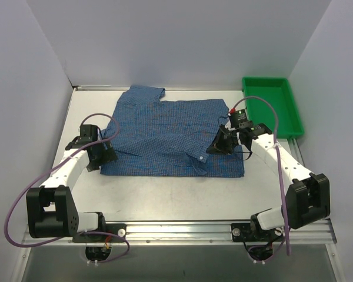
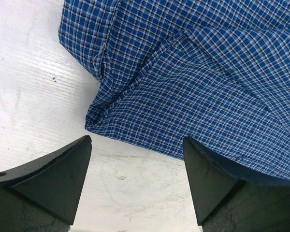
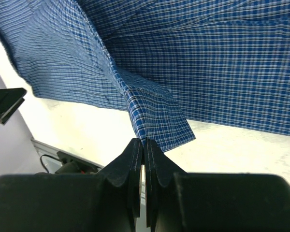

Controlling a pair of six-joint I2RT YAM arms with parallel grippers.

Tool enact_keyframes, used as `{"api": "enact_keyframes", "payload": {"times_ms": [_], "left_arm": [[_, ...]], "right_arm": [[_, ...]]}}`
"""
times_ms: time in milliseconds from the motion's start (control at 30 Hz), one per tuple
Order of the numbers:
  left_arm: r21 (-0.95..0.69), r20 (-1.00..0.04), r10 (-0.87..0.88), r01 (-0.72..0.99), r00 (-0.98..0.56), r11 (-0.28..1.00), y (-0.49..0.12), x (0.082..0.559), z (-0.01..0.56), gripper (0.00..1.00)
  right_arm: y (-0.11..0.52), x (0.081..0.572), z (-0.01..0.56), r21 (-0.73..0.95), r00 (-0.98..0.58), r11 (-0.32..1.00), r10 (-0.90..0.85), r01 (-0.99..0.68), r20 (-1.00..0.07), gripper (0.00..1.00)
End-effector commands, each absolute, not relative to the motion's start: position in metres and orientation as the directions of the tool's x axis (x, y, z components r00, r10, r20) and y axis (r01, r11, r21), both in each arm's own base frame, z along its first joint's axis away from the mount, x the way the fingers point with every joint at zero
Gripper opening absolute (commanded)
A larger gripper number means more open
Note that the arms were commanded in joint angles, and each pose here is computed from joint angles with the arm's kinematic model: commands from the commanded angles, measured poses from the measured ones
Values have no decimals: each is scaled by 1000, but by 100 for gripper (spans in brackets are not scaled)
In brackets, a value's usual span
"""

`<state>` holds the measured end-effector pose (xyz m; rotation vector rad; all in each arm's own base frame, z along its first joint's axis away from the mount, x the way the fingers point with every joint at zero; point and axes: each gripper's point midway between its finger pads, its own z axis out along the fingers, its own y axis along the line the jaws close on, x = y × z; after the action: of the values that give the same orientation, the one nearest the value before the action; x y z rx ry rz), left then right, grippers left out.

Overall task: Fold and stack the long sleeve shirts
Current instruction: Fold the shirt

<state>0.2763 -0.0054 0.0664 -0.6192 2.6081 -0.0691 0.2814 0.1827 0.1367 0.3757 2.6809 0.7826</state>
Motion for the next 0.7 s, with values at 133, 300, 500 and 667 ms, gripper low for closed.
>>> {"api": "enact_keyframes", "payload": {"times_ms": [133,300,500,667], "left_arm": [[-145,-435,-437,-417,-787,897,-4,279,70,85],[-151,-435,-436,-413,-788,898,-5,280,71,85],[-157,-438,-432,-405,-789,901,-6,280,72,86],[-159,-429,-432,-404,-793,901,-8,280,71,86]], "right_arm": [[147,290,125,398,-895,902,310,170,-321,0],[128,314,99,259,-891,947,277,190,-359,2],[110,332,92,129,-858,962,272,240,-434,43],[119,328,100,92,-856,985,169,142,-489,46]]}}
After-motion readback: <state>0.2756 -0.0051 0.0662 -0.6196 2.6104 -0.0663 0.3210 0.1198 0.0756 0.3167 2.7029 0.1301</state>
